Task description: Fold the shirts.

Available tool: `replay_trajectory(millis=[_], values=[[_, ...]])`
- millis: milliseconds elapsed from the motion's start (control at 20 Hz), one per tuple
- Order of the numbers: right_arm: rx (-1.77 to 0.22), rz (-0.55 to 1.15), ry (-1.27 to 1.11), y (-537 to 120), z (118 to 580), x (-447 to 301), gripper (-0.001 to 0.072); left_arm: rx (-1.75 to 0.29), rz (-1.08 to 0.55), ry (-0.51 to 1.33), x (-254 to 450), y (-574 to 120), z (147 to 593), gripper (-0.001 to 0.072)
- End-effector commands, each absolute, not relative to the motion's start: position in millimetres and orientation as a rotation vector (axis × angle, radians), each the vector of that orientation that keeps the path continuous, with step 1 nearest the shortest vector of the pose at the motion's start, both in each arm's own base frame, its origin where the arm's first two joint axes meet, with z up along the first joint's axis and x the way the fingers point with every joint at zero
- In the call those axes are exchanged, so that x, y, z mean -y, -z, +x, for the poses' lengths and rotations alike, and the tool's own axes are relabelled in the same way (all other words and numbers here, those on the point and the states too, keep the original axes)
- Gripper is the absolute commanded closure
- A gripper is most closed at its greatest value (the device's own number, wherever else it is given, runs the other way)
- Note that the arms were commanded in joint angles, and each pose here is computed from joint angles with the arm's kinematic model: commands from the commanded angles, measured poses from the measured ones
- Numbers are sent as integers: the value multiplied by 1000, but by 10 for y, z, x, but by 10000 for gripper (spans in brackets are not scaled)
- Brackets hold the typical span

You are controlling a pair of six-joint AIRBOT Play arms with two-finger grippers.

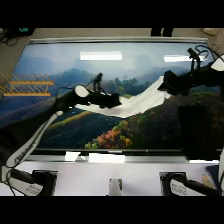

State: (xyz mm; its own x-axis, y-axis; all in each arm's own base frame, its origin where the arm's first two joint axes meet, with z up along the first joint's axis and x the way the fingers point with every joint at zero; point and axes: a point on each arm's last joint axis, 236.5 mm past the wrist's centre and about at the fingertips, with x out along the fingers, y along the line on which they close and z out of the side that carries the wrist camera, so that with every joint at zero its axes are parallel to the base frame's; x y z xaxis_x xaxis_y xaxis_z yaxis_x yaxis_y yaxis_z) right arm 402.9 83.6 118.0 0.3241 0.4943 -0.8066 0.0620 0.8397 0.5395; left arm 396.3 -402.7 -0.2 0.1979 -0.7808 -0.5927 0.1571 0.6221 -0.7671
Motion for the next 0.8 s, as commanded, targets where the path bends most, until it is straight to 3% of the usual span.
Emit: replay_trajectory(millis=[0,250,500,750], values=[[-1249,494,-304,-1514,3562,-843,682,-1286,-680,802,4829,287,3553,674],[-1184,470,-254,-1787,3358,-763,681,-1415,-718,809,5175,649,3137,675],[-1171,481,-259,-1712,3518,-811,681,-1246,-589,857,4655,254,3699,677],[-1152,438,-392,-1383,3949,-1605,681,-1034,-243,801,3464,-669,4136,677]])
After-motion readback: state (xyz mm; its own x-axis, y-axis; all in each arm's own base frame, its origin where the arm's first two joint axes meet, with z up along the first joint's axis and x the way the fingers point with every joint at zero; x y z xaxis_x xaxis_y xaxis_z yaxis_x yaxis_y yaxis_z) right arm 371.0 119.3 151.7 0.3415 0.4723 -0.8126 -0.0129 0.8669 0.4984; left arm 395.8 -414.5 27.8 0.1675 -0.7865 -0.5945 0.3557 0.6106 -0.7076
